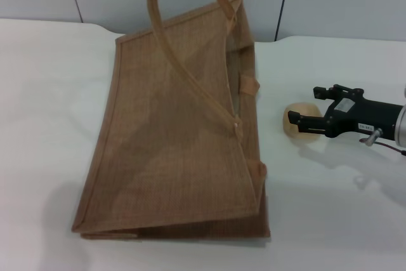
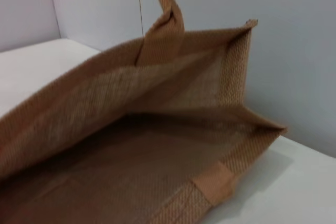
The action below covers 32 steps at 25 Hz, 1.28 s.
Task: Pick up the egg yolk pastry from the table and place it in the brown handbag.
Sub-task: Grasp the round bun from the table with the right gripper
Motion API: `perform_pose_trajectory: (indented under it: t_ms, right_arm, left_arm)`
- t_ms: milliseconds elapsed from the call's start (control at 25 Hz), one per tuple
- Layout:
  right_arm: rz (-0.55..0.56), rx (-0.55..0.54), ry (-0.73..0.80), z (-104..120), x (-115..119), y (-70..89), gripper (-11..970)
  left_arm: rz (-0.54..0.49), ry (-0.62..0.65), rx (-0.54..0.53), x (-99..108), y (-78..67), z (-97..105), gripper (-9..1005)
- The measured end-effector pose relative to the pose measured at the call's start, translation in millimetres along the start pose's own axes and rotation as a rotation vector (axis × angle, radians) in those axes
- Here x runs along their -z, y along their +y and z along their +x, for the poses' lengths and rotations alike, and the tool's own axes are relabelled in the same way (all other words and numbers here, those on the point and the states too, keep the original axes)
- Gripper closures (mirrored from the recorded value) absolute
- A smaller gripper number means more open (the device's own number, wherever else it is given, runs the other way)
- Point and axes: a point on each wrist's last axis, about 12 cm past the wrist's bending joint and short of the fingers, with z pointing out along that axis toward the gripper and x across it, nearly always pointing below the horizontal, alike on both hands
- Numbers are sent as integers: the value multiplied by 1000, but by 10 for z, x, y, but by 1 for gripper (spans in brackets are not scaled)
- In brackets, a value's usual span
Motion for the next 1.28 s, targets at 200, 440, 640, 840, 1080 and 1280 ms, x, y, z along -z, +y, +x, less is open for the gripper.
perform_pose_trajectory:
  t_ms: [200, 440, 640, 840, 1080, 1280]
  right_arm:
    - [22, 3, 18, 9, -28, -21, 62]
    - [53, -10, 45, 40, -55, -49, 63]
    - [41, -20, 63, 75, -81, -27, 64]
    - [29, -32, 79, 86, -122, -4, 65]
    - [1, -28, 122, 99, -168, 28, 66]
    - [-24, -63, 159, 64, -194, 40, 67]
  left_arm:
    - [6, 6, 3, -3, -7, -7, 887]
    - [1, 16, -1, -8, 1, -2, 887]
    - [0, 19, 1, -10, 4, 4, 887]
    - [-3, 18, -5, -8, 6, -14, 887]
    - [-3, 13, -12, -15, 6, -49, 887]
    - [-3, 10, -16, -11, 5, -64, 886]
